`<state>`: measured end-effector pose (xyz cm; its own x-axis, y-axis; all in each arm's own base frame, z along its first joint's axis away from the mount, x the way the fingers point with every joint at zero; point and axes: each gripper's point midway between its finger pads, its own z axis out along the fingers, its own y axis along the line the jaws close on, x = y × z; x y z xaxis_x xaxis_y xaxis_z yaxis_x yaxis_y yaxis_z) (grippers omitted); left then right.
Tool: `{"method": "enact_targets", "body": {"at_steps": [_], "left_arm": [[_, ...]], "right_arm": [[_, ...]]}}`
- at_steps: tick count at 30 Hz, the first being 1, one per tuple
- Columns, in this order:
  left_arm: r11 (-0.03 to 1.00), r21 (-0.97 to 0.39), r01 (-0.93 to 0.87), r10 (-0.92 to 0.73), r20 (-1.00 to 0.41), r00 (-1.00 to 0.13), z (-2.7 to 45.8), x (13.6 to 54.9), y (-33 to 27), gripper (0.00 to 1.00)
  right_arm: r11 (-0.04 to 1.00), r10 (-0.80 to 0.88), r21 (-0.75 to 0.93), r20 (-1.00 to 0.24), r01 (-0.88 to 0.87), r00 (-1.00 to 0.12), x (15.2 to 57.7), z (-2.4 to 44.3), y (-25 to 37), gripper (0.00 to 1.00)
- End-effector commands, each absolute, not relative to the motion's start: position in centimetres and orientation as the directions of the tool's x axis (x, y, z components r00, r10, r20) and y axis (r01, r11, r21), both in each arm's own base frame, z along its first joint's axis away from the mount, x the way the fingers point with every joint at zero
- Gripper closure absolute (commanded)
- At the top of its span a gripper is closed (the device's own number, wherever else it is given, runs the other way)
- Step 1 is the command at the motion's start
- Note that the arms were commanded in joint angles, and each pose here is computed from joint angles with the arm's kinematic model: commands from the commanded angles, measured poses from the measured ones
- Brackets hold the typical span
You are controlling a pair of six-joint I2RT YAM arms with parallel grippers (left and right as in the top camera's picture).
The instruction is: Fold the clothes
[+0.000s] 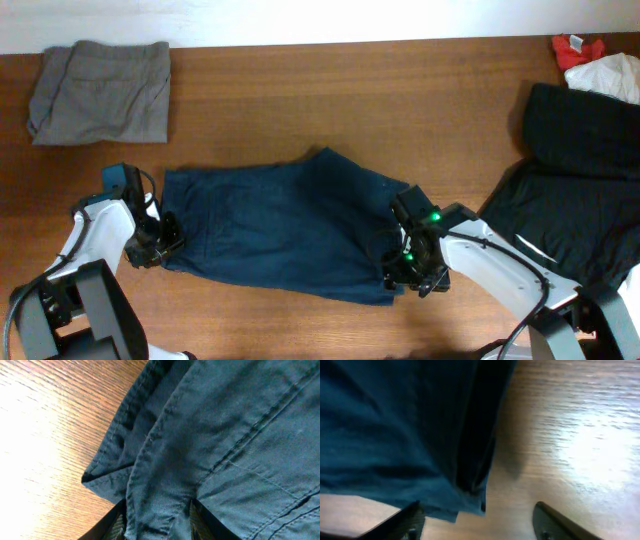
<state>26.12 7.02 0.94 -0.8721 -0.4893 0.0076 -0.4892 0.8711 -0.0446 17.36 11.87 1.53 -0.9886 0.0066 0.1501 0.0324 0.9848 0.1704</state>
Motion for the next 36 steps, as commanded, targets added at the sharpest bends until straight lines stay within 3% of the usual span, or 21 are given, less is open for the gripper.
{"method": "enact_targets", "body": {"at_steps": [1, 2, 4, 8, 11, 12, 13, 19, 26, 34, 36], "left_arm": [[0.870, -0.040, -0.491, -0.490, 0.028, -0.871, 0.5, 25.6, 7.0, 0.61], [0.870, -0.040, -0.491, -0.490, 0.028, -0.871, 0.5, 25.6, 7.0, 0.61], [0.870, -0.040, -0.491, -0.490, 0.028, -0.871, 0.5, 25.6, 7.0, 0.61], [0.870, -0.040, -0.491, -0.490, 0.028, -0.871, 0.5, 25.6, 7.0, 0.62], [0.870, -0.041, -0.491, -0.490, 0.029, -0.871, 0.5, 25.6, 7.0, 0.69], [0.870, -0.042, -0.491, -0.490, 0.029, -0.871, 0.5, 25.6, 7.0, 0.77], [0.870, -0.044, -0.491, -0.490, 0.034, -0.871, 0.5, 25.5, 6.9, 0.98], [0.870, -0.046, -0.490, -0.490, 0.022, -0.872, 3.3, 25.6, 7.0, 0.99], [0.870, -0.088, -0.484, -0.492, -0.115, -0.863, 8.5, 26.3, 7.0, 0.99], [0.869, -0.128, -0.478, -0.493, -0.146, -0.858, 9.8, 26.3, 6.4, 0.99], [0.869, -0.129, -0.477, -0.493, -0.148, -0.857, 10.0, 26.2, 6.4, 0.95]], "right_arm": [[0.974, -0.009, 0.227, 0.133, 0.022, -0.991, 17.7, 1.4, 13.0, 0.53], [0.968, -0.012, 0.250, 0.129, 0.021, -0.992, 17.9, 1.5, 13.4, 0.63], [0.965, 0.014, 0.256, 0.133, 0.048, -0.991, 18.0, 1.5, 13.6, 0.70], [0.966, 0.019, 0.253, 0.135, 0.053, -0.991, 17.9, 1.5, 13.5, 0.71], [0.968, 0.019, 0.247, 0.141, 0.054, -0.990, 17.7, 1.3, 13.4, 0.73], [0.969, 0.021, 0.241, 0.147, 0.056, -0.989, 17.4, 1.1, 13.2, 0.92], [0.970, 0.021, 0.236, 0.152, 0.057, -0.988, 17.2, 1.0, 13.1, 0.96], [0.954, 0.014, 0.291, 0.197, 0.072, -0.980, 16.7, 1.9, 14.1, 0.96], [0.959, -0.001, 0.275, 0.229, 0.064, -0.973, 16.6, 4.2, 14.1, 0.96], [0.953, -0.026, 0.303, 0.176, 0.029, -0.984, 15.7, 7.1, 13.7, 0.96], [0.948, -0.028, 0.318, 0.143, 0.019, -0.989, 15.5, 8.0, 13.6, 0.96]]}}
